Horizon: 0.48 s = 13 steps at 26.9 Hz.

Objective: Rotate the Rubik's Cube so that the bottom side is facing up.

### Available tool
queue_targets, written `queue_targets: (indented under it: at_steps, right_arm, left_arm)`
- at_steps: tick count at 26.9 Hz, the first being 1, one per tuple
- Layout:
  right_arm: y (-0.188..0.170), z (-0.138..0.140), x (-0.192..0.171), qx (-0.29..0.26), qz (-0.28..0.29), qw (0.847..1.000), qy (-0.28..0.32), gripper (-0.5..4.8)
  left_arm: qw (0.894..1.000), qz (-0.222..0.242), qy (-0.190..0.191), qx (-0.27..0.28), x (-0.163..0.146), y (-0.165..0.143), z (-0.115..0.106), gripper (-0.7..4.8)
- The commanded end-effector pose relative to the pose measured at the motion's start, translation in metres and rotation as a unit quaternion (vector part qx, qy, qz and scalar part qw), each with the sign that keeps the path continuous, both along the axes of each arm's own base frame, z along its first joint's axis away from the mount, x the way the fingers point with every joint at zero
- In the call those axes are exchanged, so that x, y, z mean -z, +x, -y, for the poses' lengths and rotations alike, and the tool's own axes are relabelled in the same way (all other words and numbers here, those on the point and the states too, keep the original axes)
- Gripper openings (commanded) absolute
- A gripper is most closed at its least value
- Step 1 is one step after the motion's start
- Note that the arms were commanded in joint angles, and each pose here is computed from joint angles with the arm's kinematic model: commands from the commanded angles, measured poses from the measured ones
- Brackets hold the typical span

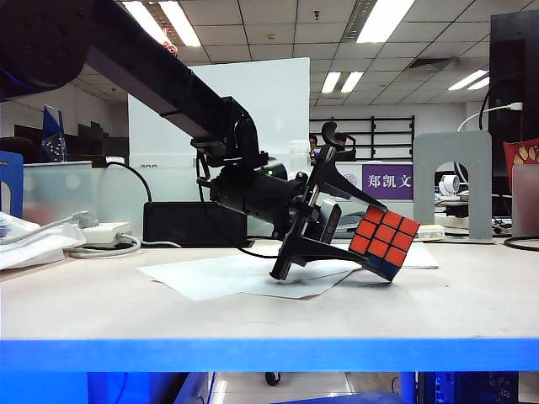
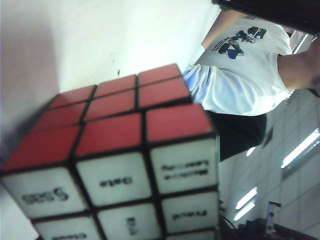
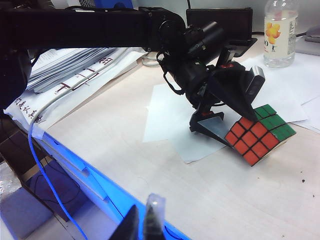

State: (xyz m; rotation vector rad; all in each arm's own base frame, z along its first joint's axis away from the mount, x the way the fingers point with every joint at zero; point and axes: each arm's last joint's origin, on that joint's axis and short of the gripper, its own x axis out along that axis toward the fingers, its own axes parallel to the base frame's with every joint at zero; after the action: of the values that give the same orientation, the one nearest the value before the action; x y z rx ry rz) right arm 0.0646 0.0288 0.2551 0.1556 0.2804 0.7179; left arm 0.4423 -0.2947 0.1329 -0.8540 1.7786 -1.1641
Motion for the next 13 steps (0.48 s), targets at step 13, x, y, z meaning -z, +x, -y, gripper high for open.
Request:
queue_targets:
  at_steps: [13]
  right_arm:
    - [-0.0001, 0.0001, -0.0030, 0.000, 0.011, 1.000, 0.001, 0.27]
  left_arm:
    - [0.997, -0.056, 0.053, -0.009, 0.0074, -0.0048, -0.0124, 2.68]
